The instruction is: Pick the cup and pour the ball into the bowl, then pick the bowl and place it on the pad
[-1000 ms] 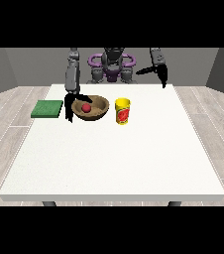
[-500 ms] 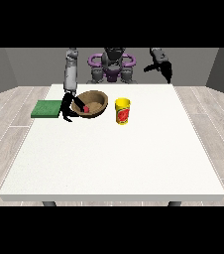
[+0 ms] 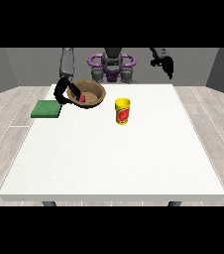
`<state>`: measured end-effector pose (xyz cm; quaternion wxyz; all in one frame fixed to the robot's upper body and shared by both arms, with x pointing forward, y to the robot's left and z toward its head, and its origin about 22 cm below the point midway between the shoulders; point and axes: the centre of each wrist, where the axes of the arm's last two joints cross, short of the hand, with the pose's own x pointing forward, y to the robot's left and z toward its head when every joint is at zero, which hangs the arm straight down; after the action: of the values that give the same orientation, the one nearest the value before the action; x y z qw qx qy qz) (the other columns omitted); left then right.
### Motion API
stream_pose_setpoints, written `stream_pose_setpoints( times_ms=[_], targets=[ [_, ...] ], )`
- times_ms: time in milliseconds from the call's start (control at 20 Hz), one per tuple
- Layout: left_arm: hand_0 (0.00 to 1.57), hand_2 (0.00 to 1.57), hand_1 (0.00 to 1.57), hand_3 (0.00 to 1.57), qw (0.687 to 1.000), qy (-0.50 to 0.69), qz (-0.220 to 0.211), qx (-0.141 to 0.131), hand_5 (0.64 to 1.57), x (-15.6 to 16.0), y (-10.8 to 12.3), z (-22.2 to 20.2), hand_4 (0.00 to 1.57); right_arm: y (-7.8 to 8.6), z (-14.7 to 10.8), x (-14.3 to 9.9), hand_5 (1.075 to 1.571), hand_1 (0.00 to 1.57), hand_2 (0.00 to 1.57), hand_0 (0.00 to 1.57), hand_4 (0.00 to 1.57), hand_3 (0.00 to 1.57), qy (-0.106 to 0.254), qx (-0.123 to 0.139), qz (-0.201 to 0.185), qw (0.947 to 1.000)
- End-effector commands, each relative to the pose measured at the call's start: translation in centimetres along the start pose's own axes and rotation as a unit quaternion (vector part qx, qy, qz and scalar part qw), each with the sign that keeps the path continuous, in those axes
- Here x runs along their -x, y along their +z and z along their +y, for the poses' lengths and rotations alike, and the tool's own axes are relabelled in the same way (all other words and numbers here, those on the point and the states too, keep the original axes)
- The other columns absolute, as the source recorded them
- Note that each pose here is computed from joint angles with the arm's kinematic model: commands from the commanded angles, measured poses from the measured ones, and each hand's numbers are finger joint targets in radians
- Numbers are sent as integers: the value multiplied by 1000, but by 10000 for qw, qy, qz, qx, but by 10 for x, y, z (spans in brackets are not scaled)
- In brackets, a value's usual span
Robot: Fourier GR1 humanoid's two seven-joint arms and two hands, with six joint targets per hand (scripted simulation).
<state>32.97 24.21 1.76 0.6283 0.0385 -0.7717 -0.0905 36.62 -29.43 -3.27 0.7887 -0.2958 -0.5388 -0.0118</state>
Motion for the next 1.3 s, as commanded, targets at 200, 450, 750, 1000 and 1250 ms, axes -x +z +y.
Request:
stream_pose_setpoints(
  times_ms=[200,450,750,1000,1250],
  targets=[
    [0,0,0,0,9949,38,857,-524,1410,45,42,14,997,-4,-15,-20,1569,1571,1571,1571,799,716,143,-558,610,9965],
    [0,0,0,0,9992,7,213,-350,1431,14,18,19,1024,-23,-78,-44,1571,1571,1571,1571,777,728,-289,-83,209,9993],
    [0,0,0,0,9978,42,-64,-658,1503,9,20,75,1254,-27,-142,-28,1570,1571,1571,1571,878,217,-87,31,-84,9999],
    [0,0,0,0,9917,78,-704,-1075,1567,-44,21,192,1310,-22,-167,10,1571,1571,1571,1571,865,0,-317,329,-145,9989],
    [0,0,0,0,9891,207,-889,-1151,1571,-48,51,255,1266,-26,-176,-13,1566,1571,1571,1571,796,0,-424,550,-608,9957]
  ],
)
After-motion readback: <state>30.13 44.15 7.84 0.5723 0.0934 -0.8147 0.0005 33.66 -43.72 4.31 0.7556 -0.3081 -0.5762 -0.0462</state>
